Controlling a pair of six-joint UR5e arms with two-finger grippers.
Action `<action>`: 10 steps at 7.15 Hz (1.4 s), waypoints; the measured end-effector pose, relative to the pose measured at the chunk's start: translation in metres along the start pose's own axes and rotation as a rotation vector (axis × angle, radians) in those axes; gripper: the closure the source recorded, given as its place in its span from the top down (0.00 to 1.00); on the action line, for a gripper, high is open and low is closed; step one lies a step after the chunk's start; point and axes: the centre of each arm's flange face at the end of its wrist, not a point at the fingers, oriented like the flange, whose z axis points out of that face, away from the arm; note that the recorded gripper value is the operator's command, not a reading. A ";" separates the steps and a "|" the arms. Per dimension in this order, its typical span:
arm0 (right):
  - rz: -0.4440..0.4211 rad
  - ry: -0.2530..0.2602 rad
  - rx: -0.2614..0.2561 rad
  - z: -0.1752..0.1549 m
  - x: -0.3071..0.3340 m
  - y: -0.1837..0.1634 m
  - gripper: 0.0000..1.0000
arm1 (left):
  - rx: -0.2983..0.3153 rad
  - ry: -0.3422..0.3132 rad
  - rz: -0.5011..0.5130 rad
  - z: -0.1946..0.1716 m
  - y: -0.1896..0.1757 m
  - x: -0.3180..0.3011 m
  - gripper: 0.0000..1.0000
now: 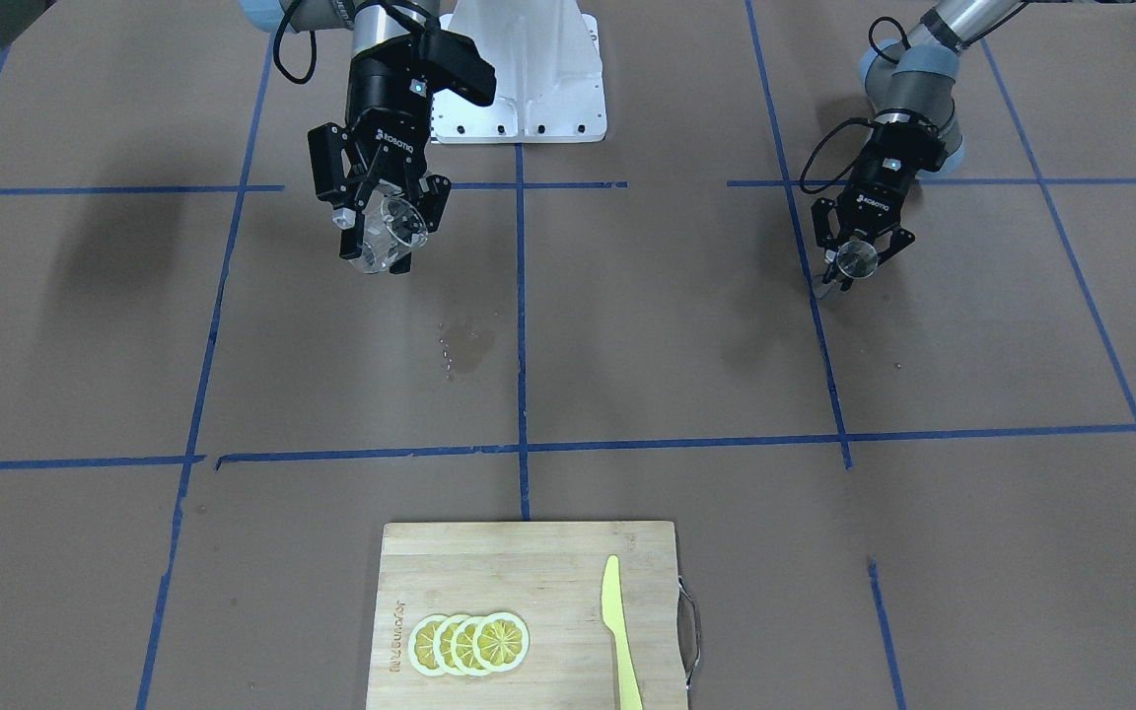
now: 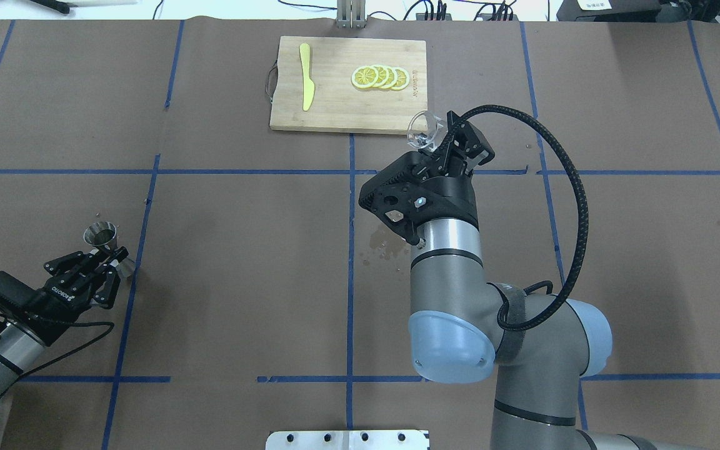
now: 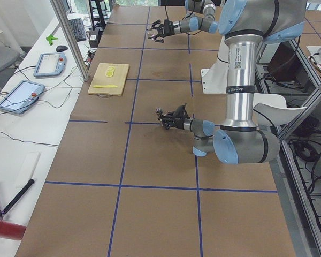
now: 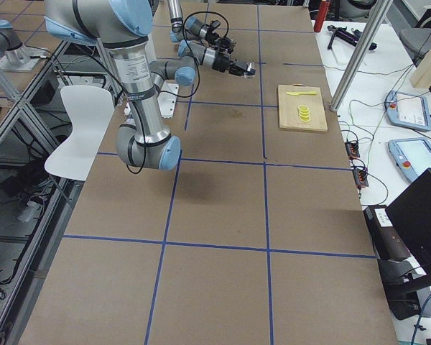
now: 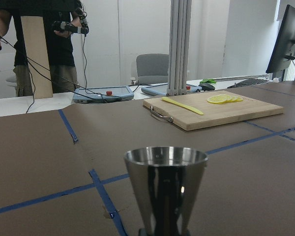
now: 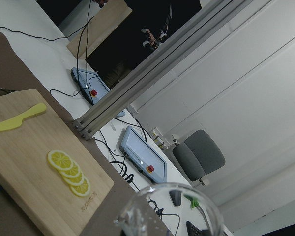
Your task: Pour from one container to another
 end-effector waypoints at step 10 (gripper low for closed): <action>-0.001 0.001 0.000 0.000 0.001 0.001 0.00 | -0.018 -0.008 -0.023 -0.001 0.010 -0.008 0.00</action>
